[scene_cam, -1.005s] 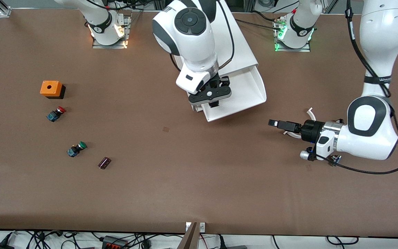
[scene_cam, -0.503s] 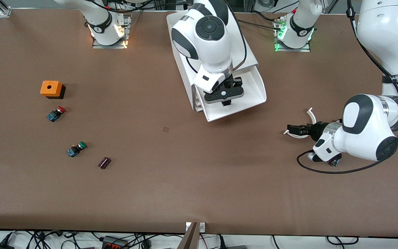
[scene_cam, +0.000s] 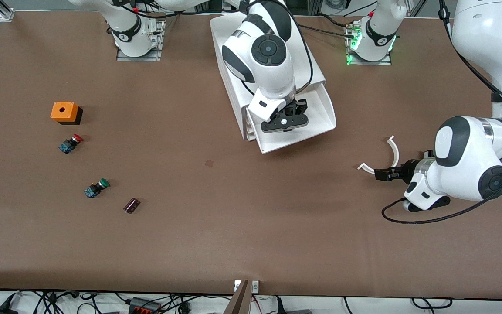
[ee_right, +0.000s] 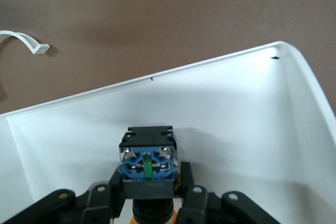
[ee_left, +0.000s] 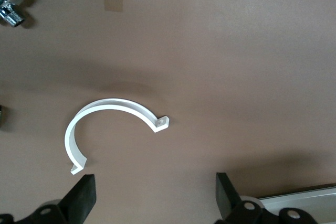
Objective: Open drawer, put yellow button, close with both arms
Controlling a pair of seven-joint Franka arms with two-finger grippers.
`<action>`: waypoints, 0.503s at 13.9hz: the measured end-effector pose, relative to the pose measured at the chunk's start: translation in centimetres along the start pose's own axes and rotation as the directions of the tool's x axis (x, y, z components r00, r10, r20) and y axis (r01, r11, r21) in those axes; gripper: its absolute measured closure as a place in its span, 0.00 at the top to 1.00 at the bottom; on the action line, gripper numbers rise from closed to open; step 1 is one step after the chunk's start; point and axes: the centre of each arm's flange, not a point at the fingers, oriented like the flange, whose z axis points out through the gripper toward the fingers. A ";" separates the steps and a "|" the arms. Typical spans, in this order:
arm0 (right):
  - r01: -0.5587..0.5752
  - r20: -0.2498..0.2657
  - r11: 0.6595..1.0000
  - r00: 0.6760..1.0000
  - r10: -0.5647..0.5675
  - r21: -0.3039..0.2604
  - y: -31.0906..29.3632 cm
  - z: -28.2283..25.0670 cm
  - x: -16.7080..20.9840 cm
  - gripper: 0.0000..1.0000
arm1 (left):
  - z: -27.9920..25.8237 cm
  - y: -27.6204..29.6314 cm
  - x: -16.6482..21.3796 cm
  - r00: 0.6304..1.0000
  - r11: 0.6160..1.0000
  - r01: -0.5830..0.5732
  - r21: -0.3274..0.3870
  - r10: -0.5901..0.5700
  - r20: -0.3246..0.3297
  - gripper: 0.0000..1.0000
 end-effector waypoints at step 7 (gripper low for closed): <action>-0.034 -0.004 0.999 0.999 0.034 -0.009 0.5 -0.9 0.6 0.99 | 0.2 0.1 0.0 1.000 1.000 0.001 0.003 -0.001 0.004 1.00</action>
